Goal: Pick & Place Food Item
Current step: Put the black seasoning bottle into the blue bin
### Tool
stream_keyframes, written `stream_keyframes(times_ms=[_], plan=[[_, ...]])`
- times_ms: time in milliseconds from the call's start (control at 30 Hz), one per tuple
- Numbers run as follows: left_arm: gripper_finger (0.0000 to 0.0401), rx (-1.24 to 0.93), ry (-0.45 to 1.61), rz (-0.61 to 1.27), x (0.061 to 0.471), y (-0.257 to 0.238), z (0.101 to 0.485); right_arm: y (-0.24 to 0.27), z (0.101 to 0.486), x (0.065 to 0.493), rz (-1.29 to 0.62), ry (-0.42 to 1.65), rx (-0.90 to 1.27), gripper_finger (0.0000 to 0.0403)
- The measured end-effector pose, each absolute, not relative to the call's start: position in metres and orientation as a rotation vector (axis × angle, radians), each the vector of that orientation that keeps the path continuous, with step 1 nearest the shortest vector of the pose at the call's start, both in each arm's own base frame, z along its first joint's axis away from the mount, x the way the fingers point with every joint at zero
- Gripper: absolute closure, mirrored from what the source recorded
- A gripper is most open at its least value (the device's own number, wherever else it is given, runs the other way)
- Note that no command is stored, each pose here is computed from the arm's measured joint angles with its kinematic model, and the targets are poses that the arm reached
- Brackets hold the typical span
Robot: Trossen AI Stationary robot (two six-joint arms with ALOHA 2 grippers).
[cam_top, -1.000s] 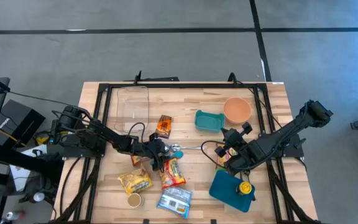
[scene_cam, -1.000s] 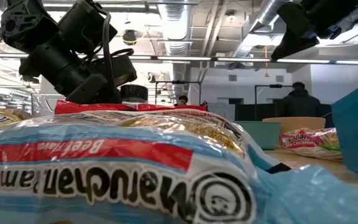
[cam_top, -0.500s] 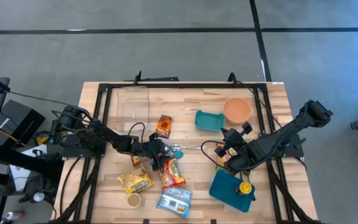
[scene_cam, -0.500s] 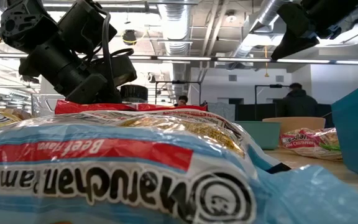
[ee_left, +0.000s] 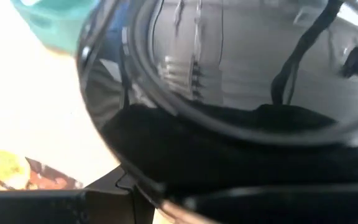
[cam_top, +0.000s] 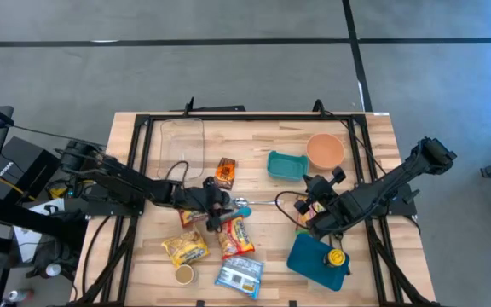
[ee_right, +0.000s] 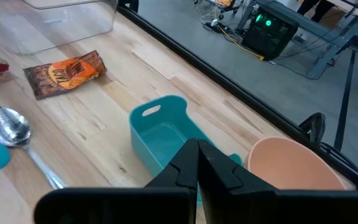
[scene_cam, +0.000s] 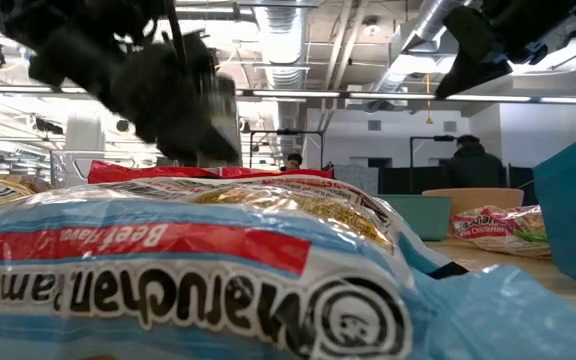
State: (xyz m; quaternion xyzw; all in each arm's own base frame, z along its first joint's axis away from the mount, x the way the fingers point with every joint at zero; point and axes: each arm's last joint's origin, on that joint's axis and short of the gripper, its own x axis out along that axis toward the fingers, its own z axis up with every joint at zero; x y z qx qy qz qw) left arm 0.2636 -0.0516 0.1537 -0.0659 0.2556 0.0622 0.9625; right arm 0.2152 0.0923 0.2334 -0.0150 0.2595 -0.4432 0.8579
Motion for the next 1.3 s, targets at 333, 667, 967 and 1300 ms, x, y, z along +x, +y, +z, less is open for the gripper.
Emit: stream_keyframes(times_ms=[333, 667, 967, 1300], plan=[[0.0223, -0.085, 0.335, 0.052, 0.249, -0.044, 0.204, 0.089, 0.234, 0.228, -0.895, 0.568, -0.061, 0.0403], [0.0224, -0.054, 0.277, 0.131, 0.256, -0.022, 0.222, 0.082, 0.236, 0.239, -0.880, 0.572, -0.093, 0.0403], [0.0225, -0.072, 0.315, 0.087, 0.257, -0.011, 0.222, 0.080, 0.238, 0.259, -0.655, 0.687, -0.073, 0.0403], [0.0225, -0.072, 0.383, 0.088, 0.255, -0.011, 0.215, 0.074, 0.249, 0.290, -0.010, 0.708, 0.026, 0.0403]])
